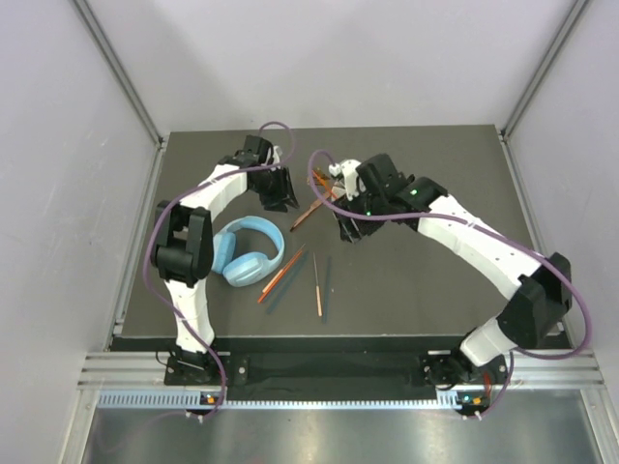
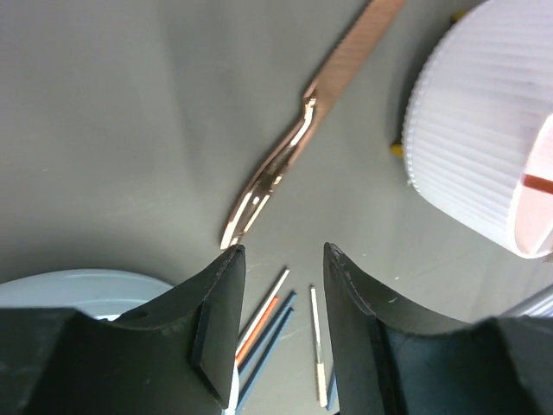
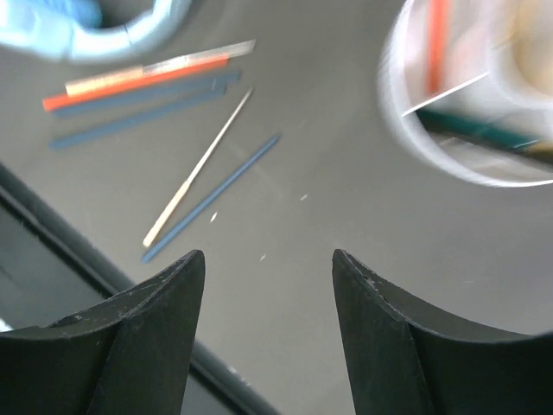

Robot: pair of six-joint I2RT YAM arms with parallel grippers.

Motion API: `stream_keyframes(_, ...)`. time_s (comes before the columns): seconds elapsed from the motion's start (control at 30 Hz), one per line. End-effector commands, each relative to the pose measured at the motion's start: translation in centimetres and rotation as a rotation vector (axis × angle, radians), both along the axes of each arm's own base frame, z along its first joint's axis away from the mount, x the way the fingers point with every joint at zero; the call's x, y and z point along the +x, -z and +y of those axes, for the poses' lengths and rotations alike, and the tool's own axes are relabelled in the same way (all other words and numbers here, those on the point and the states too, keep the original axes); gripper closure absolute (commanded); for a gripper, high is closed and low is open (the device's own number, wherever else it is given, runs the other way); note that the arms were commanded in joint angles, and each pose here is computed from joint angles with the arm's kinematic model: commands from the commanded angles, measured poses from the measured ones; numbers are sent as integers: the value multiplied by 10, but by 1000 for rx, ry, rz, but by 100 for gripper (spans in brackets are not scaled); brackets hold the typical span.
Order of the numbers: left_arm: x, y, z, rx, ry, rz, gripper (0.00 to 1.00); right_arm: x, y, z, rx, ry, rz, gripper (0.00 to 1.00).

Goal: Sort the eating utensils into containers
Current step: Pick up the chopstick from the center of the board.

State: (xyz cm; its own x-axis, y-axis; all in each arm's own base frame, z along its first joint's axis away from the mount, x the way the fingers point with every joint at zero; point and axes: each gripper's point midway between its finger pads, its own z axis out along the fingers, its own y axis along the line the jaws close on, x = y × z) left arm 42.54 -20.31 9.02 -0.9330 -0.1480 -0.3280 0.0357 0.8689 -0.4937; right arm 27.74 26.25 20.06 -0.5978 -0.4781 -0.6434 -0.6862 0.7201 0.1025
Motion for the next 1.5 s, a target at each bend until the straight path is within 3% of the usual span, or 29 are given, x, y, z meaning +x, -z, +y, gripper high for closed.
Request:
stream_keyframes(0.0, -6, -13, 8, 20, -4, -27, 54, -24, 41, 20, 22, -36, 165, 39)
stream_keyframes(0.47, -12, -1, 34, 24, -54, -1, 54, -52, 111, 43, -129, -60, 407, 44)
stream_keyframes(1.27, -33, 13, 47, 10, -84, 12, 55, -59, 168, 58, -306, 68, 438, 51)
stream_keyframes(1.37, -34, 12, 50, 17, -89, 2, 55, -60, 180, 49, -354, 92, 440, 55)
stream_keyframes(1.47, -32, 6, 50, 16, -92, -17, 55, -62, 187, 43, -378, 108, 435, 67)
